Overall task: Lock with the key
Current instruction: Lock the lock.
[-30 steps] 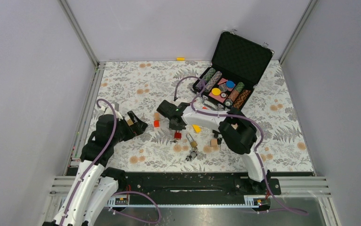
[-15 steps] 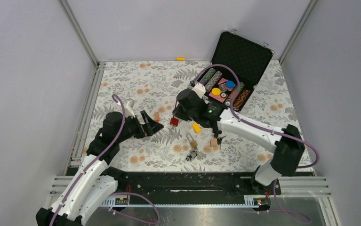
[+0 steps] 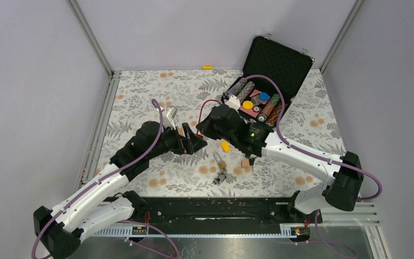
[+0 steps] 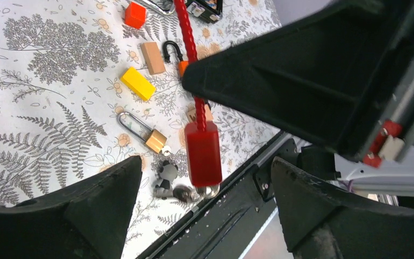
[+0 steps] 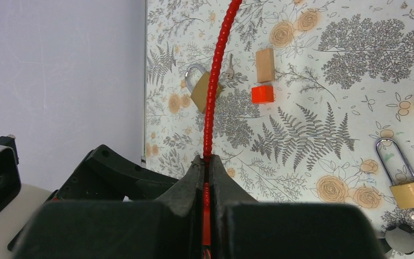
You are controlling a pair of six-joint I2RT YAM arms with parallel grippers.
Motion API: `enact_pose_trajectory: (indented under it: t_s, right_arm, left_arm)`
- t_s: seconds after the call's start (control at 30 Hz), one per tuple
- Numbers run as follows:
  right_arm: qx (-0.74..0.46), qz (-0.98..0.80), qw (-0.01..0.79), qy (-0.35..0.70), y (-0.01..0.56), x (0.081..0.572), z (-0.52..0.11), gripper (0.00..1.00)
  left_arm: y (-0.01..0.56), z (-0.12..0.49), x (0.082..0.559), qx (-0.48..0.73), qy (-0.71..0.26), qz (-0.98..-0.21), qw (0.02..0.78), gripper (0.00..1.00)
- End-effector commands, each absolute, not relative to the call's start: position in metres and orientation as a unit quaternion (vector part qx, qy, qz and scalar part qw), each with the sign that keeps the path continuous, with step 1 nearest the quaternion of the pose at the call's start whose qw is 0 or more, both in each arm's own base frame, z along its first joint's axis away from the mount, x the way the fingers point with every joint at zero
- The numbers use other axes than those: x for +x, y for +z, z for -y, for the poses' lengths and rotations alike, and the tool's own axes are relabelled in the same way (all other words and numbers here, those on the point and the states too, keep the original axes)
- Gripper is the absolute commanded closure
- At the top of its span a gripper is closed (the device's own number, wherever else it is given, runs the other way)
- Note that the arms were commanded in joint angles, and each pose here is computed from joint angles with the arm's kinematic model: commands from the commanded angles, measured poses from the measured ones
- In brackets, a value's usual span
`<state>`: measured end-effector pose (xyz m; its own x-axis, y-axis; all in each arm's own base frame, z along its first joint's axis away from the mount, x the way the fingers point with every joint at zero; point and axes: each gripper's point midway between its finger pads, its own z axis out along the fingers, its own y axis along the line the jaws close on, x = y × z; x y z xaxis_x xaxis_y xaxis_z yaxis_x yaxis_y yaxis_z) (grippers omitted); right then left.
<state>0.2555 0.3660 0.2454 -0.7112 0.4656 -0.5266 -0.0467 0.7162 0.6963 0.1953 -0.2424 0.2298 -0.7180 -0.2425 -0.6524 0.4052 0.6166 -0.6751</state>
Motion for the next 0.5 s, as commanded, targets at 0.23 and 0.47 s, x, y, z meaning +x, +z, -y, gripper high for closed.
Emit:
enact_pose_trajectory:
  t_s: [0.23,0.47]
  right_arm:
    - [0.113,-0.835,0.359,0.402,0.287,0.243,-0.367,1.0]
    - [0.103,-0.84,0.341,0.409,0.287,0.24,-0.377,1.0]
  left_arm:
    - [0.261,0.245,0.221,0.028,-0.399,-0.802,0.443,0.37]
    - [0.26,0.244,0.218,0.029,-0.402,-0.802,0.441,0.56]
